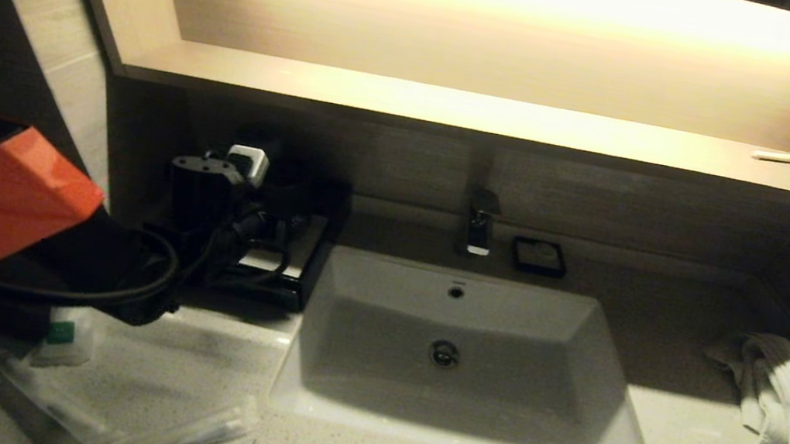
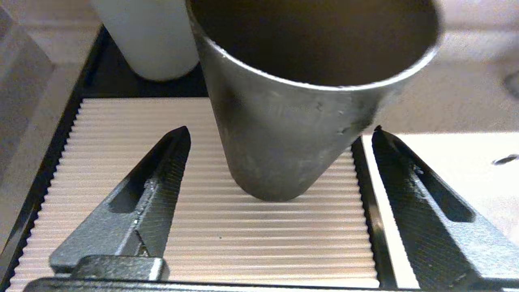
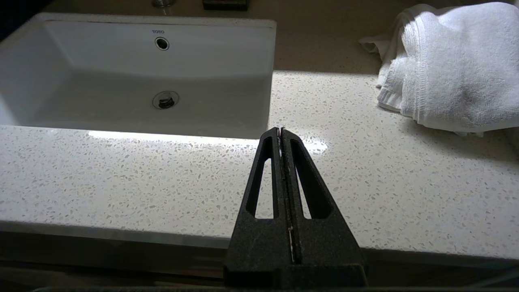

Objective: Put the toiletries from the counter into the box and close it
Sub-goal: Place the cup on the storage box

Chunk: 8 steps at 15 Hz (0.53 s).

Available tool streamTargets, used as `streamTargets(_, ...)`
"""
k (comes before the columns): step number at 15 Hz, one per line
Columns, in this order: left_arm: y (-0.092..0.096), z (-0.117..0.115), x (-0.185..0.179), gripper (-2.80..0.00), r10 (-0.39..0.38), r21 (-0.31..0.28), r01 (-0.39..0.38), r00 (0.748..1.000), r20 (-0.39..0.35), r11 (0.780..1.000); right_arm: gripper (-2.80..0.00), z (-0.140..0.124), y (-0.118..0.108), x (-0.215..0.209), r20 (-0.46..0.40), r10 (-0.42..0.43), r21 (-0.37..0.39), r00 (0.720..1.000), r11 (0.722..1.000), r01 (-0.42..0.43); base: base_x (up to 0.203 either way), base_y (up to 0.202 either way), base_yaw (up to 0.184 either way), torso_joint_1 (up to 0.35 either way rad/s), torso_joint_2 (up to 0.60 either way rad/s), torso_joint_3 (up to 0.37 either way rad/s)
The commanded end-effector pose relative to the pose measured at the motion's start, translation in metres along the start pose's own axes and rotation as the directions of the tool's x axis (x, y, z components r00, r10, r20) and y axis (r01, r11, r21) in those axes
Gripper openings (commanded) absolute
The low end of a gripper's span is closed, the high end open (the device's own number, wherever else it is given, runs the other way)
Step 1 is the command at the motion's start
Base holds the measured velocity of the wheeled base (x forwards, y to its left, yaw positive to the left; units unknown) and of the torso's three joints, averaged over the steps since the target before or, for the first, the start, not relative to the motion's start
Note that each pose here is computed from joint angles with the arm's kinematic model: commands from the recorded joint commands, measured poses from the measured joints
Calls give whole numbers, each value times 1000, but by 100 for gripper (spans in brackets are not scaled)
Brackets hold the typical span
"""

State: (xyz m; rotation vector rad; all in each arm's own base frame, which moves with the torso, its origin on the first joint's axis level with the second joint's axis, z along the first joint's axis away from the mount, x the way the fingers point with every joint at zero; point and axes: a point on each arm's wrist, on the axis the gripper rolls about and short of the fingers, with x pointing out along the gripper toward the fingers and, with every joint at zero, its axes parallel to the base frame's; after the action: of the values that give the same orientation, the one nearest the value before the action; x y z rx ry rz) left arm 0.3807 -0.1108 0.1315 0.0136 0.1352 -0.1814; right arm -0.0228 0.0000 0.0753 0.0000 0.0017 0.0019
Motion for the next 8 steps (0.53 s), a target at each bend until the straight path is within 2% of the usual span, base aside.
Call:
streamTargets(1,0,-8,-4,0,-2,-4,2,1000,20,1000,-280,0,0,0,0,1,0,1000,1000,-1,0,0,0,0,0,0)
streamTargets(8,-5,-30,0,0,-13,-3,13,1000,25,1000,-280,0,0,0,0,1,0,1000,1000,-1,0,0,0,0,0,0)
